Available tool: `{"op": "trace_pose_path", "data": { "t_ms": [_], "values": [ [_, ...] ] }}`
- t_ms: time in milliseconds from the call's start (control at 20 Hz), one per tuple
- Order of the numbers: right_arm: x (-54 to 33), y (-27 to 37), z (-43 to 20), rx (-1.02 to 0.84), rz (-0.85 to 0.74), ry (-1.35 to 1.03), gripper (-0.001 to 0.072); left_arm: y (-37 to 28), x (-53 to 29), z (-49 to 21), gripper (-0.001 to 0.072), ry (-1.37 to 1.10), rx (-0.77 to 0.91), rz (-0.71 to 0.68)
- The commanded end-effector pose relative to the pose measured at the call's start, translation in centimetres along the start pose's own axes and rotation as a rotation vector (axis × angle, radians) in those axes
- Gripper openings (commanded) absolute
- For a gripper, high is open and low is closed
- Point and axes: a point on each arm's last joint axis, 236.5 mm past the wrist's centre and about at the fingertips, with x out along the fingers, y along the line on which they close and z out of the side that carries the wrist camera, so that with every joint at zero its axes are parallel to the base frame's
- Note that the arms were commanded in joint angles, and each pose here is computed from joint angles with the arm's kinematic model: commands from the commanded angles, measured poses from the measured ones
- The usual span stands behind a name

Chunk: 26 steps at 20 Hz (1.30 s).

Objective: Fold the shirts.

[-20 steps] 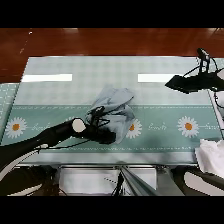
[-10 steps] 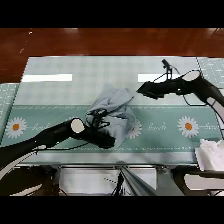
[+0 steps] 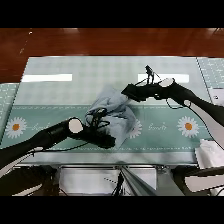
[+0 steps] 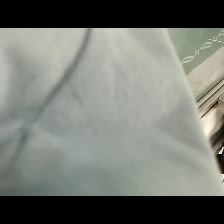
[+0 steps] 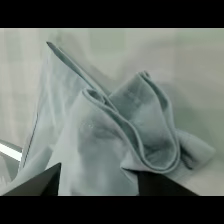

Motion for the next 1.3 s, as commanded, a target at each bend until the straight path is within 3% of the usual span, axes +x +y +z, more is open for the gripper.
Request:
{"op": "trace_pose_path", "data": {
  "t_ms": [0, 450, 550, 600, 650, 900, 1050, 1250],
  "values": [
    [0.3, 0.5, -0.9, 0.030, 0.015, 0.033, 0.0529, -0.1, -0.1, 0.1, 0.0024, -0.005, 0.002, -0.002],
    [0.5, 0.3, -4.8, -0.028, -0.018, 0.175, 0.0520, -0.6, -0.6, 0.4, 0.0024, -0.025, 0.023, -0.011],
    [1.5, 1.0, -4.6, -0.059, -0.029, 0.133, 0.0266, -0.6, -0.6, 0.6, 0.0024, -0.031, 0.022, -0.010],
    [1.9, 1.2, -4.1, -0.071, -0.036, 0.099, 0.0060, -0.7, -0.7, 0.6, 0.0024, -0.034, 0.024, -0.012],
    [2.0, 1.4, -3.6, -0.070, -0.034, 0.074, 0.0025, -0.9, -0.9, 0.7, 0.0024, -0.042, 0.031, -0.016],
    [-5.3, 4.2, 1.6, -0.194, 0.013, -0.089, 0.0024, -8.0, -9.1, 4.5, 0.0022, -0.291, 0.176, -0.149],
    [-16.2, 7.4, 6.9, -0.279, 0.040, -0.346, 0.0024, -13.4, -23.5, 7.9, 0.0022, -0.686, 0.358, -0.188],
    [-33.6, 13.4, 9.2, -0.410, 0.062, -0.748, 0.0024, -16.6, -45.1, 5.6, 0.0021, -1.296, 0.511, -0.038]
  ]
}}
